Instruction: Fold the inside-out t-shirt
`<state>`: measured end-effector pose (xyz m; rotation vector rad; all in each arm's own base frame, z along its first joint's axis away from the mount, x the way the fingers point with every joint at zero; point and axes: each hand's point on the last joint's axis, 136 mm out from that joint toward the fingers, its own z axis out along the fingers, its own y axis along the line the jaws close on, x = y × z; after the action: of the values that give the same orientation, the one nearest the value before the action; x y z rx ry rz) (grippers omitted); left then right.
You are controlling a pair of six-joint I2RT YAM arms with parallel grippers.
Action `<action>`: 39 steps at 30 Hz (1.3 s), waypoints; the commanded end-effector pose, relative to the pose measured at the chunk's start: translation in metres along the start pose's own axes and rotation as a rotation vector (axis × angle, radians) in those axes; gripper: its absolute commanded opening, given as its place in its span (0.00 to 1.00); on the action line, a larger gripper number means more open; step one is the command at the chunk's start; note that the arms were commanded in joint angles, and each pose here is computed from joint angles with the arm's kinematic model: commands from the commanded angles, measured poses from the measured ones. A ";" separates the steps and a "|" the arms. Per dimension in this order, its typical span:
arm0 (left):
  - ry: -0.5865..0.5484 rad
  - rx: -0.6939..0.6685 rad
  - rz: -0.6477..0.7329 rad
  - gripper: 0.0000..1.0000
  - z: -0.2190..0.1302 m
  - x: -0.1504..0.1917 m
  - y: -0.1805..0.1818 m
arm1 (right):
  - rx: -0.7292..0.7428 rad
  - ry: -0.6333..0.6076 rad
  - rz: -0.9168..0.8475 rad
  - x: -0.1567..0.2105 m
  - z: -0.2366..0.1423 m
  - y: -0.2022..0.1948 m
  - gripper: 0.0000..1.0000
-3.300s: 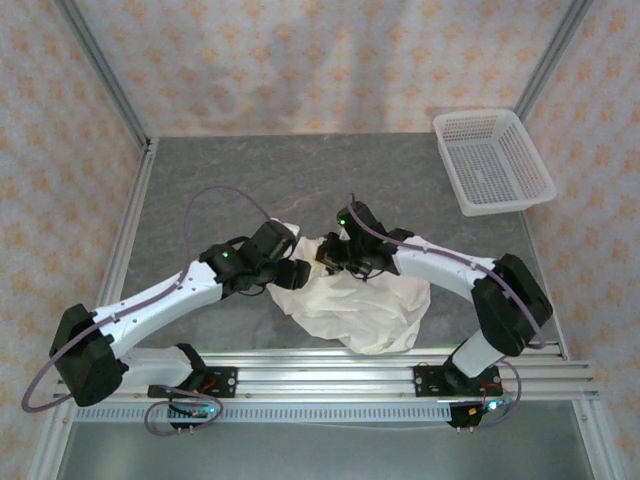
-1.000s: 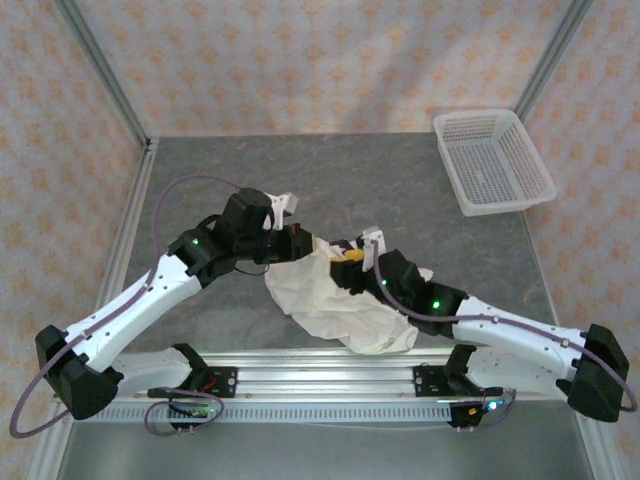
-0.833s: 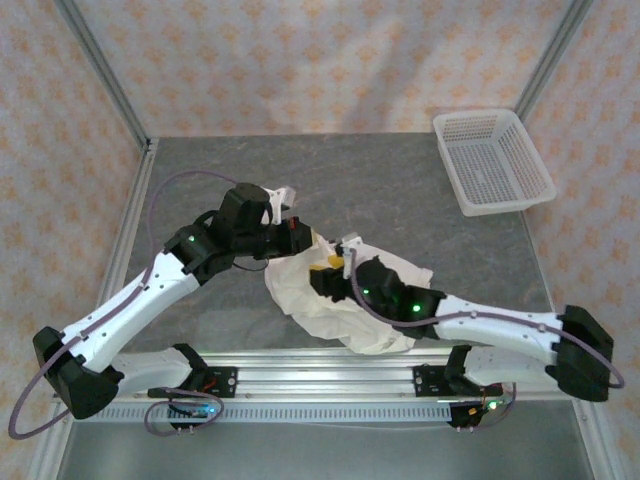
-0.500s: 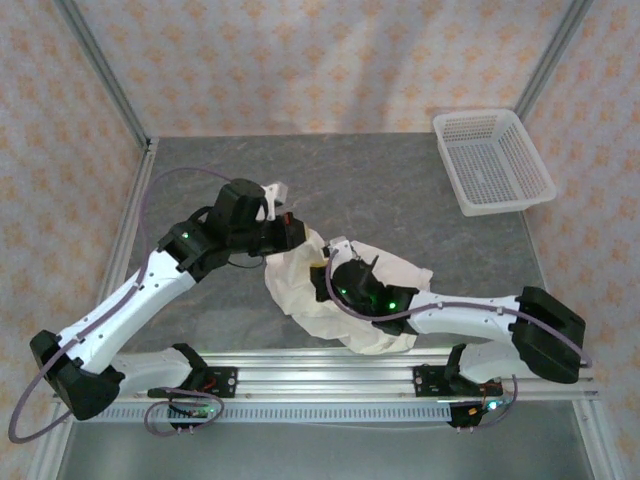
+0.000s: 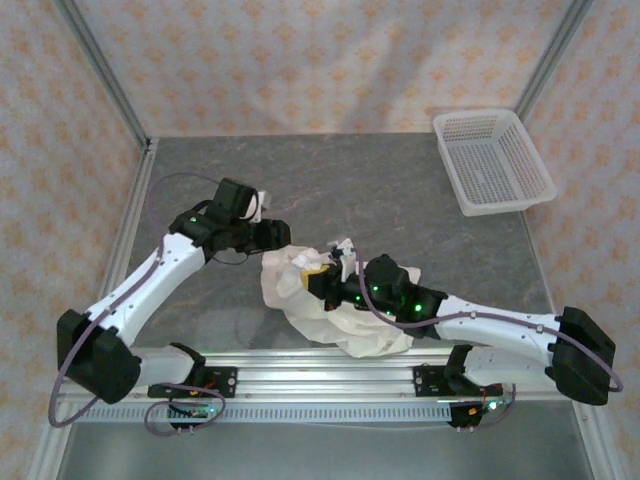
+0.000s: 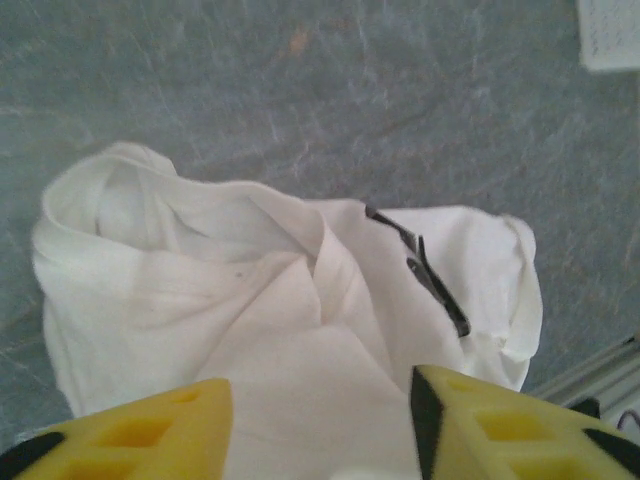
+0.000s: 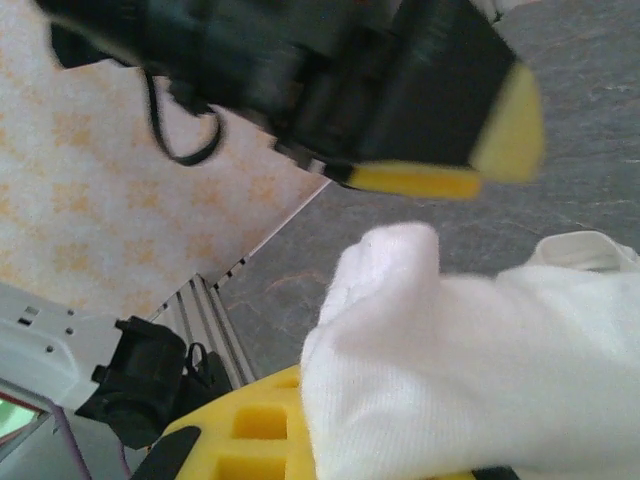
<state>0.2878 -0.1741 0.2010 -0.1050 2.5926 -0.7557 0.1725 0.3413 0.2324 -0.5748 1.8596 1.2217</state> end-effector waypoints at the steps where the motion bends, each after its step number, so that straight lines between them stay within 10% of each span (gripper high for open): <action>1: -0.151 0.021 0.087 0.54 -0.059 -0.009 -0.012 | -0.033 -0.072 -0.003 -0.016 -0.007 0.002 0.00; 15: 0.007 0.224 -0.040 0.49 -0.019 0.042 -0.020 | -0.070 0.007 -0.072 -0.002 -0.010 0.005 0.00; 24: 0.106 0.108 0.024 0.41 0.030 0.052 -0.014 | -0.078 0.025 -0.054 0.000 -0.007 0.006 0.00; 31: 0.047 0.069 0.011 0.02 0.029 0.045 -0.007 | -0.061 0.035 -0.059 0.001 -0.006 0.004 0.00; 39: -0.019 0.093 0.036 0.00 -0.003 0.034 -0.018 | 0.070 0.005 -0.051 0.013 -0.012 -0.029 0.00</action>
<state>0.2524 -0.2002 0.1754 -0.0440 2.5943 -0.8751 0.1699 0.3307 0.2131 -0.6535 1.8857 1.1900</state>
